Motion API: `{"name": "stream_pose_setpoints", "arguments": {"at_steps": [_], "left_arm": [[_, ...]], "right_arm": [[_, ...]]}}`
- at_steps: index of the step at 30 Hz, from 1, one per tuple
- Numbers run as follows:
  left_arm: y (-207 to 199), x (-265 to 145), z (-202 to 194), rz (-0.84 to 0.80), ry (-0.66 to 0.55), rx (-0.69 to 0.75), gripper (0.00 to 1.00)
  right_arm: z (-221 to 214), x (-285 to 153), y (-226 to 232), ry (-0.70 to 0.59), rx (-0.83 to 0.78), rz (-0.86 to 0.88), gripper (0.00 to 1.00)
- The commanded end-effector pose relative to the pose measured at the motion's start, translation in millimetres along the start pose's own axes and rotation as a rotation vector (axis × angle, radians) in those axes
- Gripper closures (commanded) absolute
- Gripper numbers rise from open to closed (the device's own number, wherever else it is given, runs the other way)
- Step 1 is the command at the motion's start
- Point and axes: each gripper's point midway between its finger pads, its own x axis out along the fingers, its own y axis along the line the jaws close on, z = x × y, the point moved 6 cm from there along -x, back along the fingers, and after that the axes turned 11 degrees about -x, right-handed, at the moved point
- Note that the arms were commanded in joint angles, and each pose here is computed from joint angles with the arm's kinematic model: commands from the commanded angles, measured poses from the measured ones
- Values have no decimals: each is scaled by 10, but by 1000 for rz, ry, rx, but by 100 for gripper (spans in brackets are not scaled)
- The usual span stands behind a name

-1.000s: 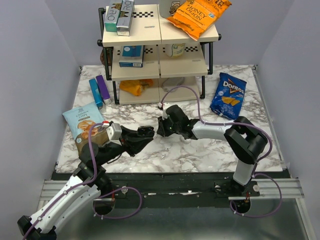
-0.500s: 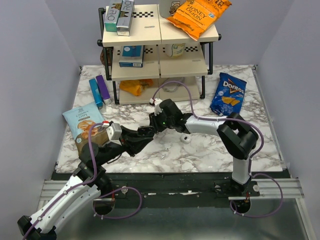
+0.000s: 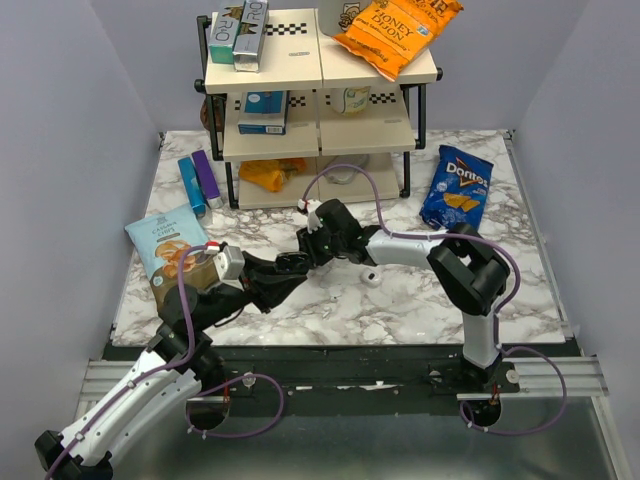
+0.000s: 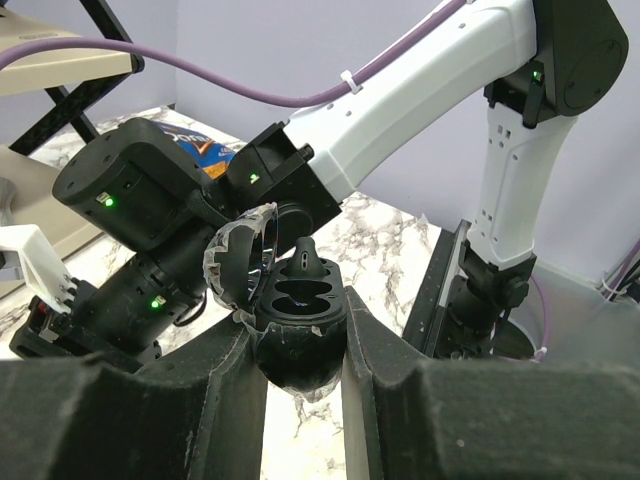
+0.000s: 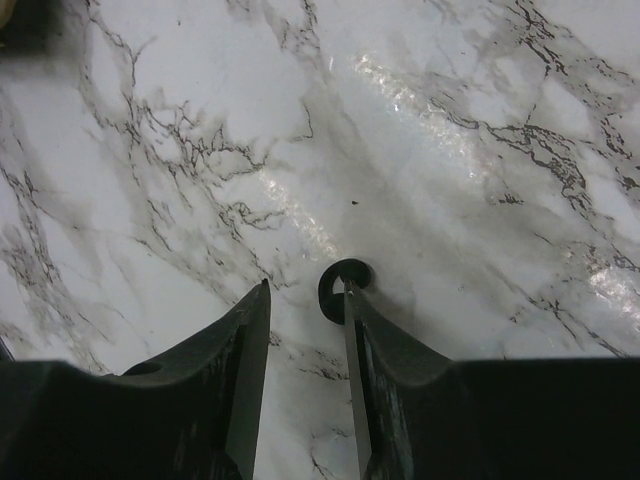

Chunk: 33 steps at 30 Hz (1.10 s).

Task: Insert the wireless bluetooth earbuds into the charging case
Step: Pick up the earbud from the center of the board.

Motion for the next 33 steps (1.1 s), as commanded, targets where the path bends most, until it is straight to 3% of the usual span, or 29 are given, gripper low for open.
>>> {"name": "stream_pose_setpoints", "arguments": {"at_steps": [1, 17, 28, 33], "left_arm": [[-14, 16, 33, 1, -12, -1, 100], [-17, 12, 31, 1, -16, -3, 100], [-22, 10, 33, 0, -19, -6, 100], [-24, 11, 30, -2, -19, -8, 100]], "right_arm": [[-72, 82, -20, 35, -11, -16, 56], [-192, 78, -131, 69, 5, -96, 53], [-165, 69, -166, 62, 5, -129, 60], [-41, -54, -96, 4, -31, -92, 52]]}}
